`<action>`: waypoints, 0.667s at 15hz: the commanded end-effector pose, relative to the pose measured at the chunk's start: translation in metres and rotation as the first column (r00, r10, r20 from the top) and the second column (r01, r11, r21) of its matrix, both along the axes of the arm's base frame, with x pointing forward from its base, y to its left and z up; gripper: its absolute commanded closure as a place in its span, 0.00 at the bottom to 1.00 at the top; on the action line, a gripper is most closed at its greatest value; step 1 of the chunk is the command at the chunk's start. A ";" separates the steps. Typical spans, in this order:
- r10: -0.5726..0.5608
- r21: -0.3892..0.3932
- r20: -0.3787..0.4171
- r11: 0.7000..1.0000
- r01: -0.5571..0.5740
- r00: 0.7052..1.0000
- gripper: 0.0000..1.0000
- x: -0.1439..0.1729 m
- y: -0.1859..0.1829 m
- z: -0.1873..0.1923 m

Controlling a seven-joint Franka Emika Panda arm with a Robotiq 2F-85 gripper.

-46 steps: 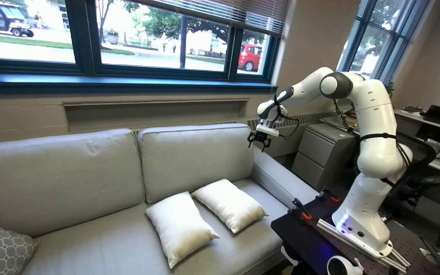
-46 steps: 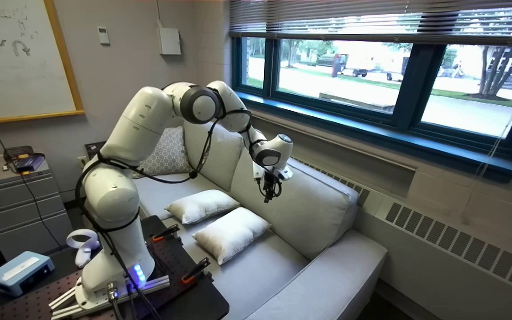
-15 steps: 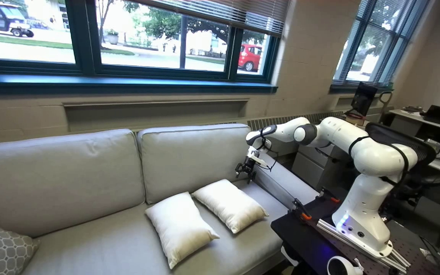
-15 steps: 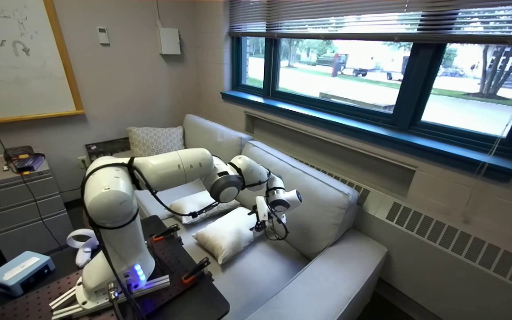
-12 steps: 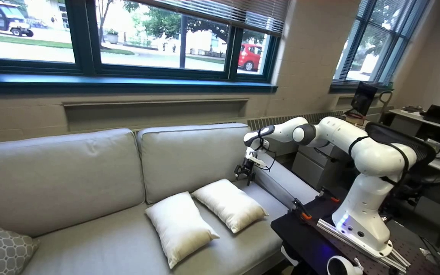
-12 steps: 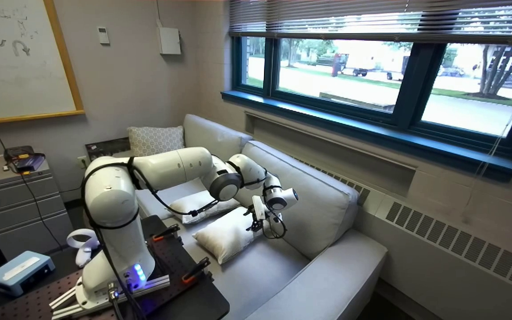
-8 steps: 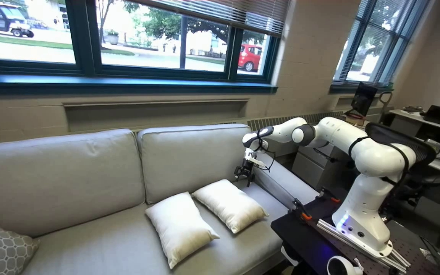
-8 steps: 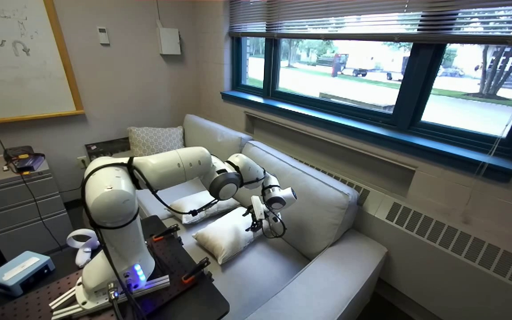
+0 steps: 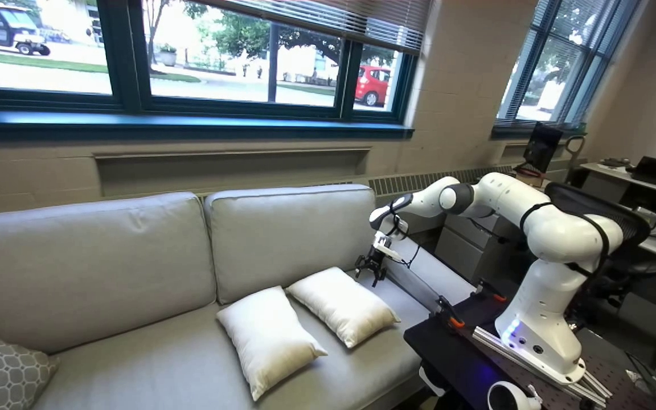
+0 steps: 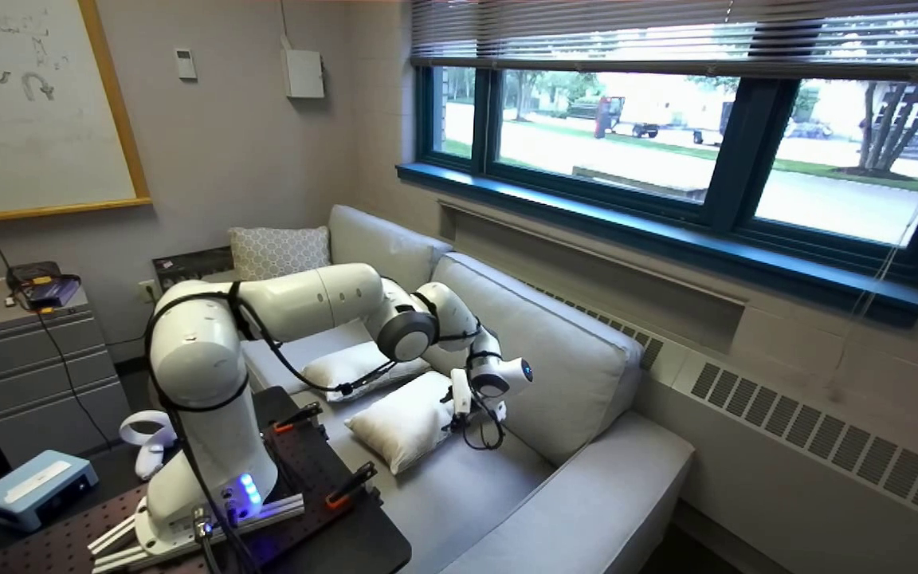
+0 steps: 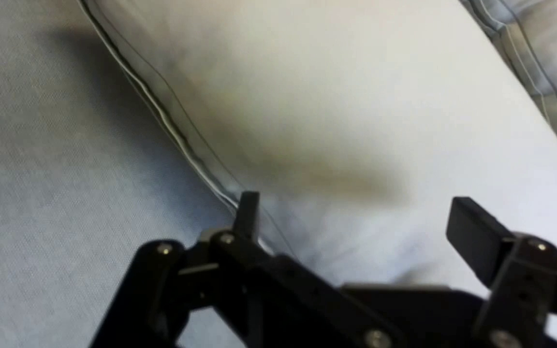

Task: Put the pillows upright against the armrest of the couch

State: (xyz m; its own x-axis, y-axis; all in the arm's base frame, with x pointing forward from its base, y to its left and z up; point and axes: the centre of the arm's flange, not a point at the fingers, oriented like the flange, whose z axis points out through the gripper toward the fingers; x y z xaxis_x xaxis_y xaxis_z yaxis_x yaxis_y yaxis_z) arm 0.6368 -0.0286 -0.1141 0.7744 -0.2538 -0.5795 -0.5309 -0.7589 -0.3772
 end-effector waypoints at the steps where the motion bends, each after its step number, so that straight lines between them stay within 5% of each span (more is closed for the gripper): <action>1: -0.071 0.057 -0.048 0.996 0.074 0.996 0.00 -0.036 -0.006 -0.054; 6: -0.025 0.240 -0.163 0.969 0.064 0.986 0.00 -0.071 0.029 -0.097; 10: 0.062 0.399 -0.198 0.917 0.022 0.978 0.00 -0.075 0.071 -0.099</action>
